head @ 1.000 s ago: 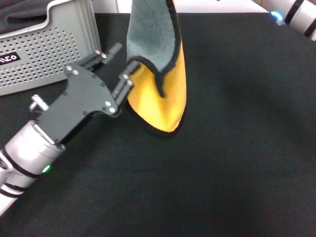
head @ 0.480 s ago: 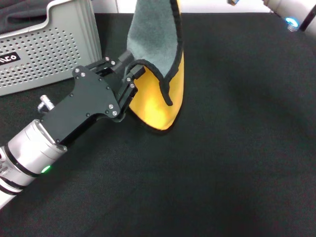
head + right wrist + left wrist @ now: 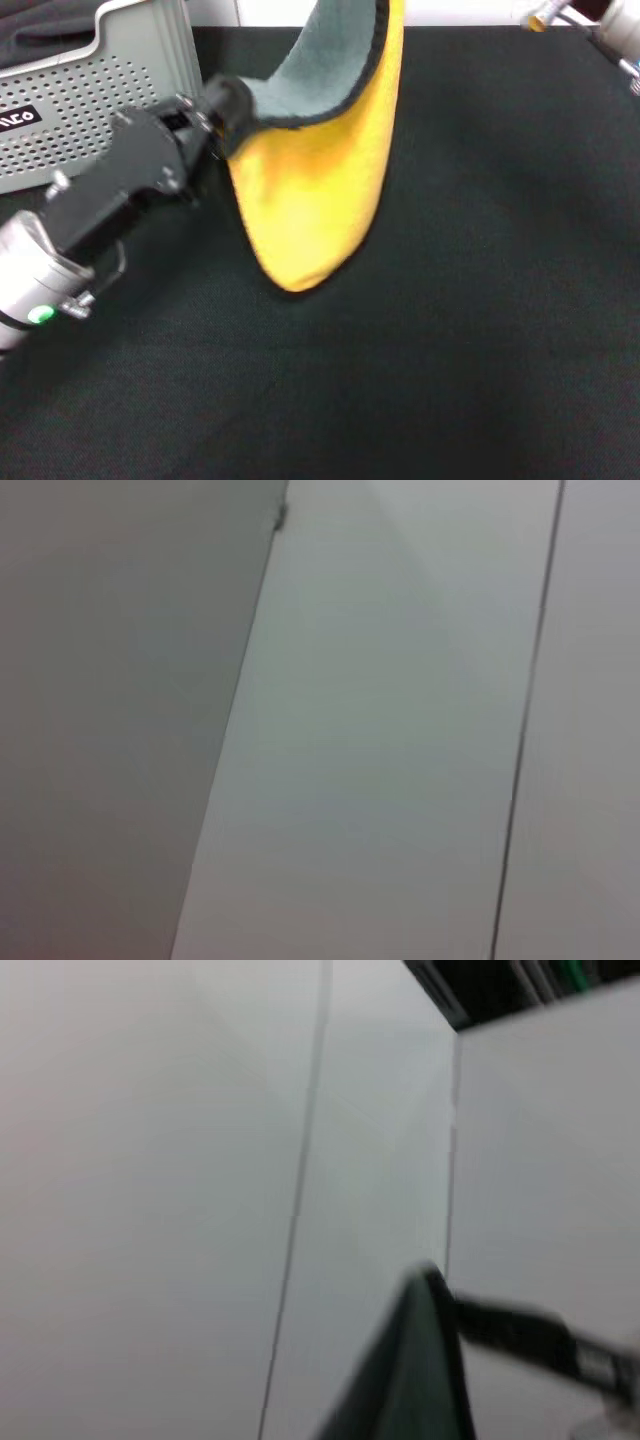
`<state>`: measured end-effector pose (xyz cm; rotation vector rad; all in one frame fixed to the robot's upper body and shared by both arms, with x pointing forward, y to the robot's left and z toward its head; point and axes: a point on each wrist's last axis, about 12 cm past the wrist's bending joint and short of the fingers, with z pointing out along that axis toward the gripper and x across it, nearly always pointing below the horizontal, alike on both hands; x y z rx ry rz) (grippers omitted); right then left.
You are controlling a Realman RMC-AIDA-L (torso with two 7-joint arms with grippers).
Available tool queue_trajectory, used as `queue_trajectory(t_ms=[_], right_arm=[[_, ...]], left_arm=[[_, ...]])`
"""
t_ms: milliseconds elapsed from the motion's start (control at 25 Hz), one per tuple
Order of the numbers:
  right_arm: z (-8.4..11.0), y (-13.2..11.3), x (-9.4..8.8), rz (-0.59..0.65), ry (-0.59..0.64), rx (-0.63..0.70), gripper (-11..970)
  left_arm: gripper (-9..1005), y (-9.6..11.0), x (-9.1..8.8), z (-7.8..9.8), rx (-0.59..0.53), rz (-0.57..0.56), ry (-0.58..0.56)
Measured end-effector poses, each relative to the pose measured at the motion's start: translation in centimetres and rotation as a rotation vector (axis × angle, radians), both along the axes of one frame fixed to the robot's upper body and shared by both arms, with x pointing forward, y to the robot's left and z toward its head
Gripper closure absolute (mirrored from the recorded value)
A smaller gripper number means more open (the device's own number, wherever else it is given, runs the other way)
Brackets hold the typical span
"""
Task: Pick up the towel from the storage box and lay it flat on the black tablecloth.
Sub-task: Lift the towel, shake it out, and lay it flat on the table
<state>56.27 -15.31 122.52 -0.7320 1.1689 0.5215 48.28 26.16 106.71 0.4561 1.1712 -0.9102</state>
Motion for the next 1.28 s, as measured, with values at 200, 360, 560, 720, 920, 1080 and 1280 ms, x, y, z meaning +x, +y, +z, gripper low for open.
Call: queue_trajectory(t_ms=[200,360,560,720,920,1080,1280], right_arm=[[-1.8,-1.9,-0.2,0.008,0.068,0.029,953],[-3.2,-3.8,-0.9,0.039,0.125,0.062,953],[-5.4,-6.9,-3.0,0.170,0.196,0.114,952],[-6.5,-9.5,-5.8,0.336,0.184,0.145,952],[-7.5,-11.6,-8.5,0.516,0.212,0.175,952],[-8.6,-11.7,-10.1,0.609,0.267,0.136,952],[-8.1,-12.6,-12.0,0.797,0.234,0.163,953]], left_arm=[[984,1.9,0.5,1.5,-0.121,-0.055,0.075],[983,3.2,1.3,3.0,-0.195,-0.120,0.140],[983,5.0,2.7,5.7,-0.198,-0.211,0.173],[983,6.9,3.0,8.1,-0.167,-0.313,0.194],[982,7.6,3.1,9.5,-0.070,-0.459,0.274],[982,7.3,3.2,9.6,0.014,-0.544,0.348],[981,7.7,3.8,11.8,0.125,-0.649,0.412]])
